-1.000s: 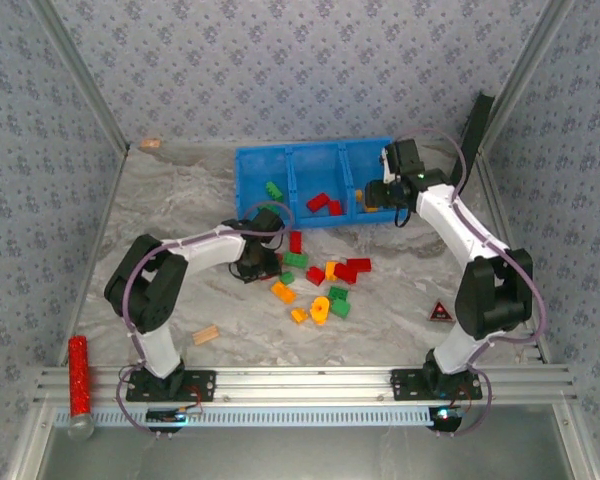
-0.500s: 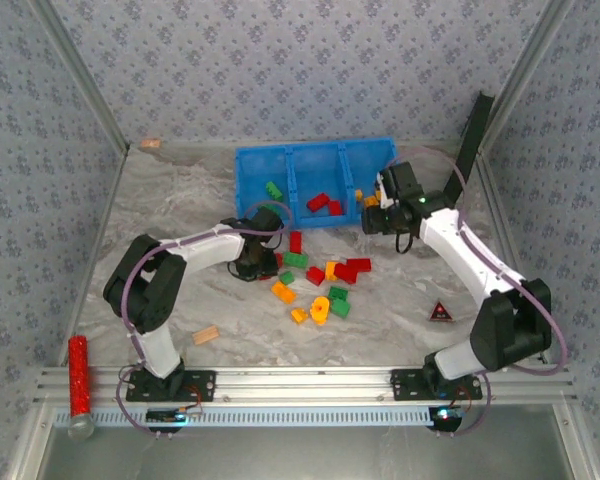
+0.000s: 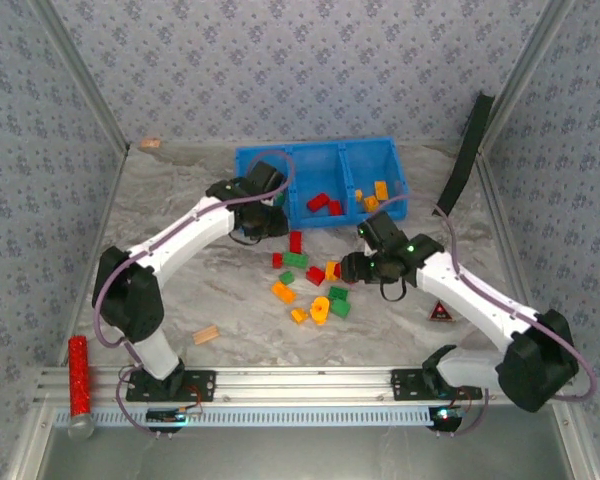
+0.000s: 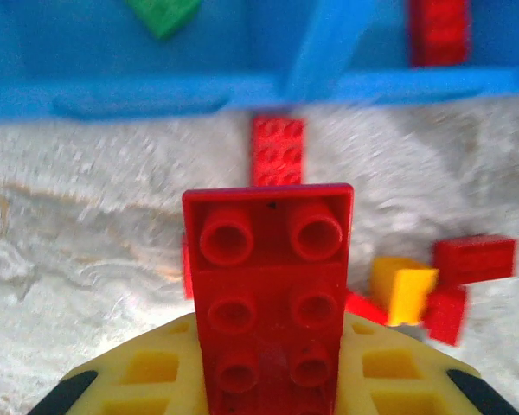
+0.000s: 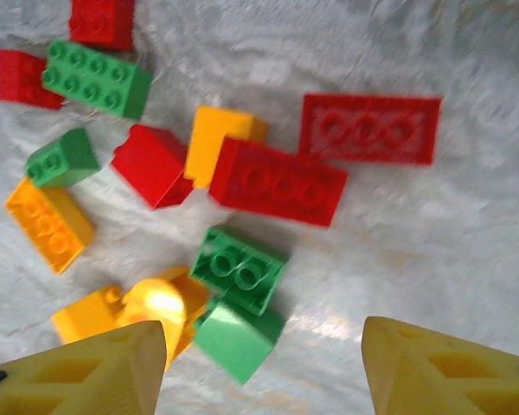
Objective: Sort the legos into containers by color
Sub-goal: Pick up the lego from the center of the table, then place the lego in the container.
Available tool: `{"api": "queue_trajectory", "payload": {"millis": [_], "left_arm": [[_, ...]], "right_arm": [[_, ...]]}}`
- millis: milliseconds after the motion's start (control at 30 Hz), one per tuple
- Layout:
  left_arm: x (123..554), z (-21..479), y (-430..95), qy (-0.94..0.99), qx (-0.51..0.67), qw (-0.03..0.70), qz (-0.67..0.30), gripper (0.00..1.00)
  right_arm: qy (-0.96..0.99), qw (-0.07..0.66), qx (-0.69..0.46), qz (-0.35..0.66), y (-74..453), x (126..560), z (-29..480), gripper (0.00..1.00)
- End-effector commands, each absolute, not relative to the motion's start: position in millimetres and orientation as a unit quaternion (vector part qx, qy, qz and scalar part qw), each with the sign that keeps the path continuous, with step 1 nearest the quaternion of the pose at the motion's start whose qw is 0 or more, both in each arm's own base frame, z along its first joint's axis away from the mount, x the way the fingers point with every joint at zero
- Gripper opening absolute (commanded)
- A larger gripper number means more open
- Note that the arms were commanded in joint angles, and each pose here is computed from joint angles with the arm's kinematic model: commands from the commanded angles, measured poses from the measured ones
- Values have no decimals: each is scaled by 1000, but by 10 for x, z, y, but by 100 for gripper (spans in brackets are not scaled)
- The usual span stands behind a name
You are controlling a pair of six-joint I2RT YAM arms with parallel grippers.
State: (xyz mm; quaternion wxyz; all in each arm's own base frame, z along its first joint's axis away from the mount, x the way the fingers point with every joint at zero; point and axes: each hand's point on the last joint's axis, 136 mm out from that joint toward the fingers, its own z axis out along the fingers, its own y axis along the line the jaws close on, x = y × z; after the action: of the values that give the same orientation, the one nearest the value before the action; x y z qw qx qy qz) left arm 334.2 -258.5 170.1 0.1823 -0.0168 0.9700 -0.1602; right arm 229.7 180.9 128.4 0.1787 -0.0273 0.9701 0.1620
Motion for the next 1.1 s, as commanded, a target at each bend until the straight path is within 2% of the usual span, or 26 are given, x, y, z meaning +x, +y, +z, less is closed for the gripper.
{"api": "queue_trajectory", "payload": {"millis": [0, 167, 300, 500, 767, 1067], "left_arm": [[3542, 1846, -2796, 964, 11, 208, -166, 15], [3926, 1949, -3164, 952, 30, 242, -187, 15], [4200, 1951, -3408, 945, 57, 273, -168, 15], [4508, 1662, -3757, 946, 69, 257, -184, 14], [4646, 1156, -3963, 957, 65, 219, -179, 15], [4625, 804, -3887, 967, 56, 190, -162, 29]], "right_arm": [[960, 158, 93, 214, 1904, 2100, 1342, 63], [953, 147, 152, 218, 1919, 1938, 1263, 67], [945, 139, 177, 239, 2054, 1872, 1181, 72], [951, 125, 169, 229, 2228, 1797, 1064, 77], [960, 101, 158, 210, 2398, 1724, 916, 82], [967, 76, 149, 191, 2538, 1678, 797, 82]]}}
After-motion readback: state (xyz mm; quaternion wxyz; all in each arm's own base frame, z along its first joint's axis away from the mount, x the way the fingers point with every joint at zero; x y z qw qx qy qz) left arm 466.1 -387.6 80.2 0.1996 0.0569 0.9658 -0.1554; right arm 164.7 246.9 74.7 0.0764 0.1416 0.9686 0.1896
